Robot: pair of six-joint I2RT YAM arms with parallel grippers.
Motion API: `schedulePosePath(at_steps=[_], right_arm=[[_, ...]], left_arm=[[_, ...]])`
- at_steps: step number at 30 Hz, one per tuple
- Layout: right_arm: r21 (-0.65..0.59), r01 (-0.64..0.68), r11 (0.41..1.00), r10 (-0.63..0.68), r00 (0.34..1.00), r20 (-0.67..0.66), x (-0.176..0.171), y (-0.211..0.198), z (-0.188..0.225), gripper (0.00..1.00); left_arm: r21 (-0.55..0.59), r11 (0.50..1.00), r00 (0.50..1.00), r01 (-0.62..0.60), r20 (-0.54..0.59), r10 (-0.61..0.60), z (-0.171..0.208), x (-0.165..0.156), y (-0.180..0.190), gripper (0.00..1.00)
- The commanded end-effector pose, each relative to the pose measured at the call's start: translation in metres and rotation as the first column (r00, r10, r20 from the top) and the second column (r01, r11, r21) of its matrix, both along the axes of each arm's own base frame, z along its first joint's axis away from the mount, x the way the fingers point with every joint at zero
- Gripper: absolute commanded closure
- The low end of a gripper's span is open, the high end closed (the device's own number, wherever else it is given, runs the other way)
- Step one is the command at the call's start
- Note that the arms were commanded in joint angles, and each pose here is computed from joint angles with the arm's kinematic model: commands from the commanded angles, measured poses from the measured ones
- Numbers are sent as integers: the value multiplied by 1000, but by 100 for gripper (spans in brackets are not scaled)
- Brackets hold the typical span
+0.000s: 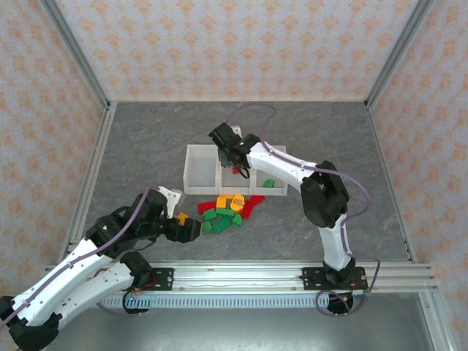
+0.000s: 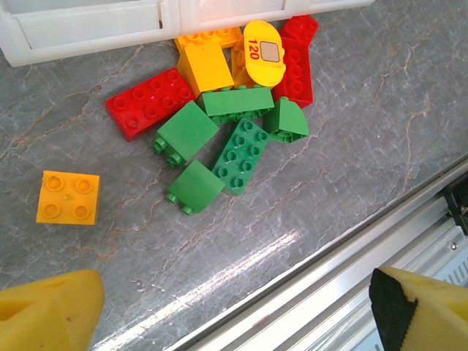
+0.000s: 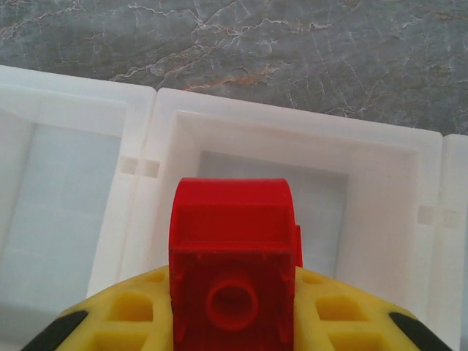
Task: Sort the legos into containers by color
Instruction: Place the lego in the container.
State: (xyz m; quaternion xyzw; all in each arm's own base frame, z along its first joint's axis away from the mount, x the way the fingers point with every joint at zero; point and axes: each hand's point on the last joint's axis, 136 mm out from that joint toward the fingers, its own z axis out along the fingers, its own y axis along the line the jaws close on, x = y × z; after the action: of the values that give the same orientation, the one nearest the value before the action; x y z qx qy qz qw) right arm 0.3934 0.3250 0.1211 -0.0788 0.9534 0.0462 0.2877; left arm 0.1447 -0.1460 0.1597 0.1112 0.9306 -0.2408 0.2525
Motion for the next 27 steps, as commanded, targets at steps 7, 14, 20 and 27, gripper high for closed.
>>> schedulePosePath(at_steps=[7,14,20,27], right_arm=[[40,-27,999,25,999,39,-12,-7,26,56],[112,-42,993,35,998,59,-29,-16,52,44],[158,0,987,-4,1000,22,-58,-40,60,36],[239,186,953,-181,983,-44,-98,-84,56,33]], left_arm=[[-15,1000,999,-1,35,1,12,3,-2,4],[-10,1000,999,-10,36,10,12,4,0,4],[-12,1000,999,-16,41,16,13,4,0,4],[-3,1000,999,-18,28,19,9,5,0,4]])
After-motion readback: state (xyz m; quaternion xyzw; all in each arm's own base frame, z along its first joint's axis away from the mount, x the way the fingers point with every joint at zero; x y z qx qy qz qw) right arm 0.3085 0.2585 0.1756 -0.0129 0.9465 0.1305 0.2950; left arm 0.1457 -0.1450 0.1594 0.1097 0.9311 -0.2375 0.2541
